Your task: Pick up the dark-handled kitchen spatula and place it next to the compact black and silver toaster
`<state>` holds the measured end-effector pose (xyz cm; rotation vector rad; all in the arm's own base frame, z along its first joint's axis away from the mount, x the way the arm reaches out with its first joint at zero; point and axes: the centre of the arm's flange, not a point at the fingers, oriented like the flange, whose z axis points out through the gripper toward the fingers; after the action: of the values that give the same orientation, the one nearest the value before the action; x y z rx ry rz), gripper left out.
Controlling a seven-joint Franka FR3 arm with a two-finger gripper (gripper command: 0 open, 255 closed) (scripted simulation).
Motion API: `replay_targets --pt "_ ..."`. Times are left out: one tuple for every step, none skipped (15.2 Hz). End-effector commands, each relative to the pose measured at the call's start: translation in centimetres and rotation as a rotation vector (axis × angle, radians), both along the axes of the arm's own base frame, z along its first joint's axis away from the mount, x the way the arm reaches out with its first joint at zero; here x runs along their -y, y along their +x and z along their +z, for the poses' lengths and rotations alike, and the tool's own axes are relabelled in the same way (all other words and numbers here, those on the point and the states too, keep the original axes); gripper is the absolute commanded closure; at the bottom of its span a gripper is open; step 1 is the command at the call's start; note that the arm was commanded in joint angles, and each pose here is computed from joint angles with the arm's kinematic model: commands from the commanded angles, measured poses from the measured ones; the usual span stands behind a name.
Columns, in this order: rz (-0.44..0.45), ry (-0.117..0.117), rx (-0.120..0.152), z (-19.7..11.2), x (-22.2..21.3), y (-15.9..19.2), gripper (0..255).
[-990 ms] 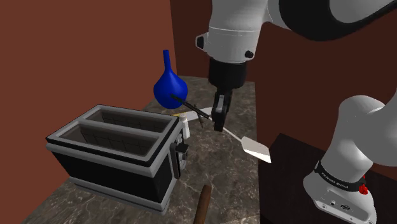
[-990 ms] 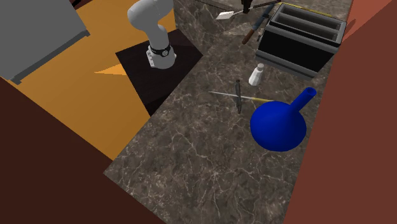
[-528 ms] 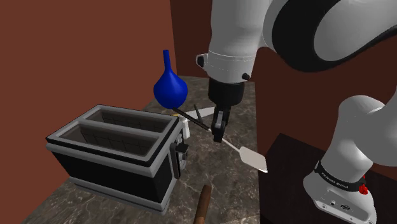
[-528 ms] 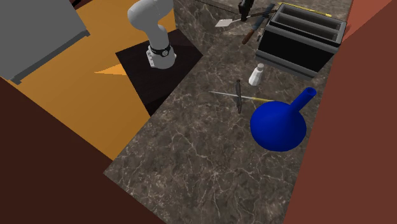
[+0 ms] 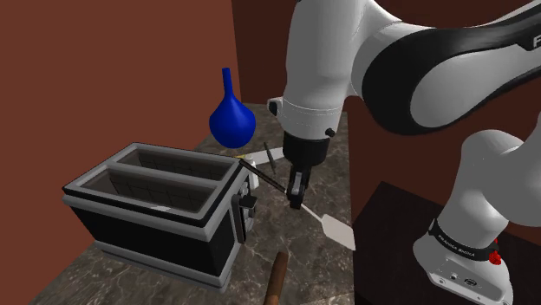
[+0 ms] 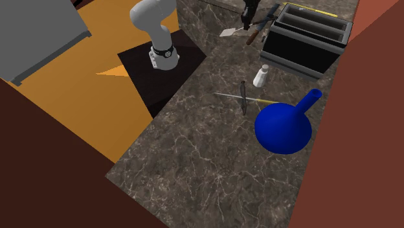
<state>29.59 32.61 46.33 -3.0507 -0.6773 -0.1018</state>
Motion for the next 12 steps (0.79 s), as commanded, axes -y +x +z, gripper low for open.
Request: replay_targets --pt "0.000 0.000 0.000 -1.2 0.1 0.1 255" --pt "0.000 0.000 0.000 -1.7 0.1 0.1 255" --pt "0.000 0.000 0.000 -2.2 0.1 0.1 255" --pt "0.000 0.000 0.000 -2.8 0.1 0.1 255" --pt "0.000 0.000 0.000 -3.3 0.1 0.1 255" --pt "0.000 0.000 0.000 -3.8 0.1 0.1 255" --pt "0.000 0.000 0.000 -4.4 0.1 0.1 255" --pt "0.000 0.000 0.000 -4.9 0.1 0.1 255" --pt "0.000 0.000 0.000 -5.4 0.1 0.1 255" --pt "0.000 0.000 0.000 -5.9 0.1 0.1 255" --pt "0.000 0.000 0.000 -6.5 0.1 0.1 255" --pt "0.000 0.000 0.000 -7.0 0.1 0.1 255"
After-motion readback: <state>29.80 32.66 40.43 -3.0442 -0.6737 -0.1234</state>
